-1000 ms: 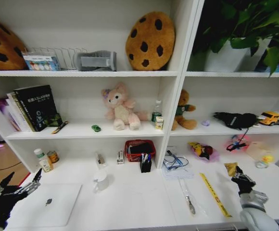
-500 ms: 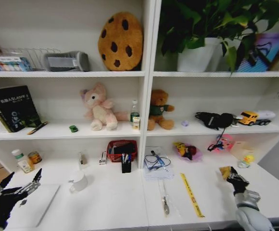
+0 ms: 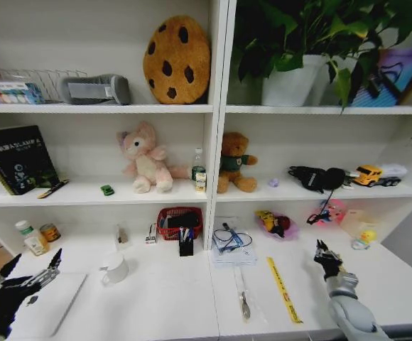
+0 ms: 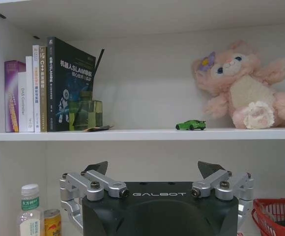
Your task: Organize the objects on the table.
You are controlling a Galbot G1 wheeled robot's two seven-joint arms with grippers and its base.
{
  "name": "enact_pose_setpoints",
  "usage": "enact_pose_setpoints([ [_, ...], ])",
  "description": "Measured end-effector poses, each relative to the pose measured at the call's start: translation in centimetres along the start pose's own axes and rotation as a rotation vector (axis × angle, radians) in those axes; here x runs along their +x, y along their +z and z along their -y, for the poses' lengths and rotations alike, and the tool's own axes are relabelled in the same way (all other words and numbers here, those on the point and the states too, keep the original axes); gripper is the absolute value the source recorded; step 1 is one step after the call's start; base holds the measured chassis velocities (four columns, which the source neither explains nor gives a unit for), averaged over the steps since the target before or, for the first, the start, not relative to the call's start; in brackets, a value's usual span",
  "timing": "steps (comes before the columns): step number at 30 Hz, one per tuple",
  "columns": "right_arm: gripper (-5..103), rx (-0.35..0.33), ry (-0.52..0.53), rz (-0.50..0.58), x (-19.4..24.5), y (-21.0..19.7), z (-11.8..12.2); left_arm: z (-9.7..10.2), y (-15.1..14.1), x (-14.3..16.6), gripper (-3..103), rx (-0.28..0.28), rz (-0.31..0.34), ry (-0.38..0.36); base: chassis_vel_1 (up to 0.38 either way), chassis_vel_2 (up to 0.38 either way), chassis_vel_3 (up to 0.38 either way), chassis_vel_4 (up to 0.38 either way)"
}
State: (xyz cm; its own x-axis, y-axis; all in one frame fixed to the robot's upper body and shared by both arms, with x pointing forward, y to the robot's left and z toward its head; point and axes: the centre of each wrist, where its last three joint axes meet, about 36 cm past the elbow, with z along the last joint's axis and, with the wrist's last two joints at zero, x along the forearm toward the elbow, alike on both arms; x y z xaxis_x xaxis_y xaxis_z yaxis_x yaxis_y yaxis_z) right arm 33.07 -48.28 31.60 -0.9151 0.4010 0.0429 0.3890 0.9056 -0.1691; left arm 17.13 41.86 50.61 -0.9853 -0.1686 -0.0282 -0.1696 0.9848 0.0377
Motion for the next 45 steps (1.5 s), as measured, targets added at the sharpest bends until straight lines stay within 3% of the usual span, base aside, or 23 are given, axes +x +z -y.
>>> enact_pose_setpoints([
  [2, 37, -0.022, 0.07, -0.021, 0.6, 0.4, 1.7, 0.0, 0.0, 0.0, 100, 0.0, 0.0, 0.0, 0.0, 0.0, 0.0, 0.0],
  [10, 58, -0.032, 0.1, -0.054, 0.0, 1.2, 2.8, 0.0, 0.0, 0.0, 100, 0.0, 0.0, 0.0, 0.0, 0.0, 0.0, 0.0],
  [12, 74, -0.04, 0.103, -0.087, -0.9, 1.9, 2.4, 0.0, 0.0, 0.0, 100, 0.0, 0.0, 0.0, 0.0, 0.0, 0.0, 0.0],
  [13, 74, -0.04, 0.103, -0.087, -0.9, 1.9, 2.4, 0.0, 0.0, 0.0, 100, 0.0, 0.0, 0.0, 0.0, 0.0, 0.0, 0.0],
  [16, 98, -0.045, 0.111, -0.126, -2.0, 2.8, 2.3, 0.0, 0.0, 0.0, 100, 0.0, 0.0, -0.001, 0.0, 0.0, 0.0, 0.0],
  [17, 98, -0.045, 0.111, -0.126, -2.0, 2.8, 2.3, 0.0, 0.0, 0.0, 100, 0.0, 0.0, -0.001, 0.0, 0.0, 0.0, 0.0],
  [22, 88, -0.039, 0.116, -0.135, -2.5, 3.2, 2.3, 0.0, 0.0, 0.0, 100, 0.0, 0.0, -0.001, 0.0, 0.0, 0.0, 0.0],
  [25, 71, -0.034, 0.117, -0.137, -2.6, 3.2, 2.5, 0.0, 0.0, 0.0, 100, 0.0, 0.0, -0.001, 0.0, 0.0, 0.0, 0.0],
  [37, 33, -0.035, 0.116, -0.148, -2.5, 3.5, 2.4, 0.0, 0.0, 0.0, 100, 0.0, 0.0, -0.001, 0.0, 0.0, 0.0, 0.0],
  [43, 6, -0.031, 0.106, -0.147, -2.5, 3.4, 2.1, 0.0, 0.0, 0.0, 100, 0.0, 0.0, -0.001, 0.0, 0.0, 0.0, 0.0],
  [45, 6, -0.031, 0.105, -0.147, -2.5, 3.4, 2.0, 0.0, 0.0, 0.0, 100, 0.0, 0.0, -0.001, 0.0, 0.0, 0.0, 0.0],
])
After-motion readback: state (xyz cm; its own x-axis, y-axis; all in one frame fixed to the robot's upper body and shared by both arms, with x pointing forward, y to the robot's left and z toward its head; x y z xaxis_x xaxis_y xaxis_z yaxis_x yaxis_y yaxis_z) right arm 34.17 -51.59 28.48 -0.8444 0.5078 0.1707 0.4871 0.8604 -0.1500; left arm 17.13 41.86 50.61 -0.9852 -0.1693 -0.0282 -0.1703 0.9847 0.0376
